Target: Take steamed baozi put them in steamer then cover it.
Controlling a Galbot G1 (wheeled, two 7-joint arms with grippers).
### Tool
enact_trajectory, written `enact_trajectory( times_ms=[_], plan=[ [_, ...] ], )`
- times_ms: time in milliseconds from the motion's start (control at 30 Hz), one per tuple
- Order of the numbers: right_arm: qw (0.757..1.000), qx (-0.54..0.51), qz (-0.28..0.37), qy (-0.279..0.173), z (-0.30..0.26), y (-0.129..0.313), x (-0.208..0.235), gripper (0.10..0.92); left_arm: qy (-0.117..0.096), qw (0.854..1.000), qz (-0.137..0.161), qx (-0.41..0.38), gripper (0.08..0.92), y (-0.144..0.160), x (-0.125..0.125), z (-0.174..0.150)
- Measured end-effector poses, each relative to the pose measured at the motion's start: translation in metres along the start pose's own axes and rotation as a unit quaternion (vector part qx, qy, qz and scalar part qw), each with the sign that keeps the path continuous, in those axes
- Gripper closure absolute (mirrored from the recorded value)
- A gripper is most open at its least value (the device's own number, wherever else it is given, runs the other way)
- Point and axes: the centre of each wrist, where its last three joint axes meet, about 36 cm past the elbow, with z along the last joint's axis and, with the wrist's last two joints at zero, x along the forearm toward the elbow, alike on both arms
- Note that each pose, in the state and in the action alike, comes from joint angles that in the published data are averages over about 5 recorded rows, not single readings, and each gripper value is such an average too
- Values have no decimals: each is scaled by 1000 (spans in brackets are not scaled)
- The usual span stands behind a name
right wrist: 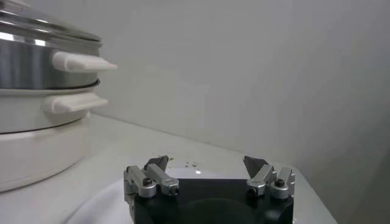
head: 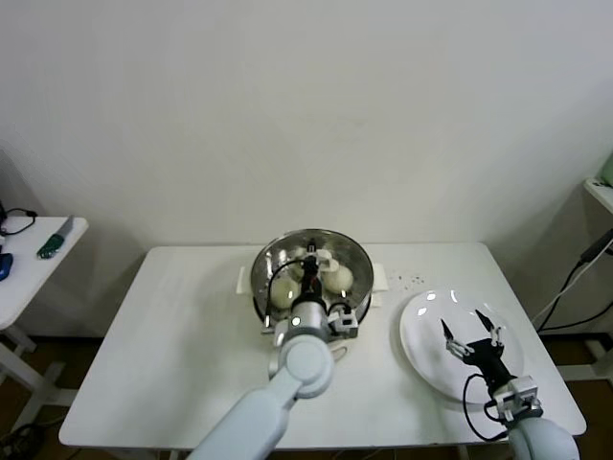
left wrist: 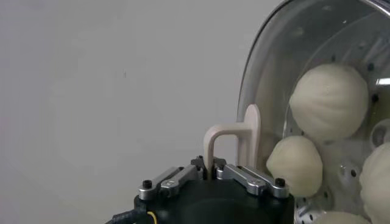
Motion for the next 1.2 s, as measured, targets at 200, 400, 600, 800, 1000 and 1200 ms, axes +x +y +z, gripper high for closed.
enact_trajectory(
  times_ms=[200,400,600,800,1000,1200],
  plan=[
    [1000,0,-1,0,0,0,-2,200,2,1000,1,1,848,-4,-2,0],
    [1000,0,-4,0,1,3,-3,200,4,1000,-3,-3,848,-6,-4,2],
    [1000,-1,-4,-1,3,4,-3,200,7,1000,-7,-7,848,-10,-5,4],
    [1000,-2,-4,-1,3,5,-3,200,5,1000,-5,-9,848,-12,-4,4],
    [1000,-2,-3,-1,3,5,-3,200,4,1000,2,-5,821,-10,-2,6],
    [1000,-4,-3,0,4,5,-3,200,3,1000,4,0,661,-4,-2,11]
  ],
)
